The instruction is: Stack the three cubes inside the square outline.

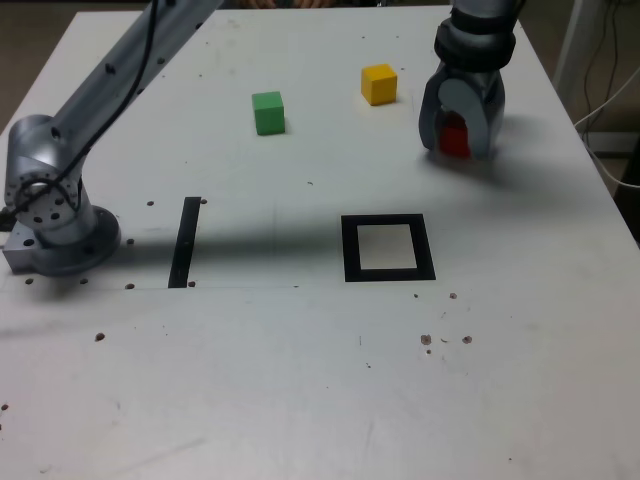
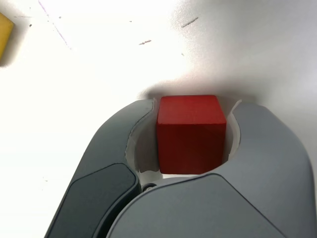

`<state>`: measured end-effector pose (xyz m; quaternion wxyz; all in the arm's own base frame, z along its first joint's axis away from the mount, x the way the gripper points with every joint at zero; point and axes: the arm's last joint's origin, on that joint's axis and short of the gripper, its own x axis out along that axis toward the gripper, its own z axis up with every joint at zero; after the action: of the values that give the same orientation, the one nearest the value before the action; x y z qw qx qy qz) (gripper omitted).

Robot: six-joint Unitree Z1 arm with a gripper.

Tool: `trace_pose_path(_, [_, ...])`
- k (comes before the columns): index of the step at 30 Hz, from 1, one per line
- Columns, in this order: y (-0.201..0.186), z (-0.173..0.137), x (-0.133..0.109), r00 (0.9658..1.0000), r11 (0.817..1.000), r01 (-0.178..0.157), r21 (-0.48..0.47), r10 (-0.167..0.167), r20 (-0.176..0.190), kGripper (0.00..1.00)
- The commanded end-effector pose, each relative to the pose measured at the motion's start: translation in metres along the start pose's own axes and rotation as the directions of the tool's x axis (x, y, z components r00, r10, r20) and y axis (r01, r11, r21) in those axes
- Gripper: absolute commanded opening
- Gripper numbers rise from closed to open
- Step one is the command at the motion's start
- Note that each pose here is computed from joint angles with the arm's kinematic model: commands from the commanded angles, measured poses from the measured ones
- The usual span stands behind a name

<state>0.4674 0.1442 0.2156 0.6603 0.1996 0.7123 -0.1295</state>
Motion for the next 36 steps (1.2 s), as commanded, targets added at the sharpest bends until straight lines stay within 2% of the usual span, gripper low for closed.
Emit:
trace_pose_path(1, [0.000, -0.001, -0.006, 0.9999, 1.000, -0.004, -0.007, 0.004, 0.012, 0.29])
trace_pose_path(5, [-0.004, -0.005, -0.019, 0.9994, 1.000, -0.010, -0.016, 0.010, 0.033, 0.24])
trace_pose_path(9, [-0.024, -0.014, -0.045, 0.9986, 0.999, -0.020, -0.044, 0.022, 0.047, 0.24])
trace_pose_path(14, [-0.069, -0.025, -0.068, 0.9992, 0.992, -0.027, -0.120, 0.030, 0.027, 0.24])
trace_pose_path(18, [-0.108, -0.027, -0.067, 0.9999, 0.977, -0.015, -0.213, 0.014, -0.007, 0.24])
trace_pose_path(21, [-0.135, -0.028, -0.061, 0.9994, 0.955, 0.016, -0.297, -0.024, -0.024, 0.24])
trace_pose_path(25, [-0.164, -0.028, -0.057, 0.9966, 0.923, 0.050, -0.382, -0.071, -0.042, 0.24])
trace_pose_path(30, [-0.193, -0.027, -0.059, 0.9960, 0.904, 0.043, -0.426, -0.072, -0.052, 0.24])
trace_pose_path(36, [-0.217, -0.023, -0.060, 0.9976, 0.895, 0.037, -0.444, -0.059, -0.036, 0.24])
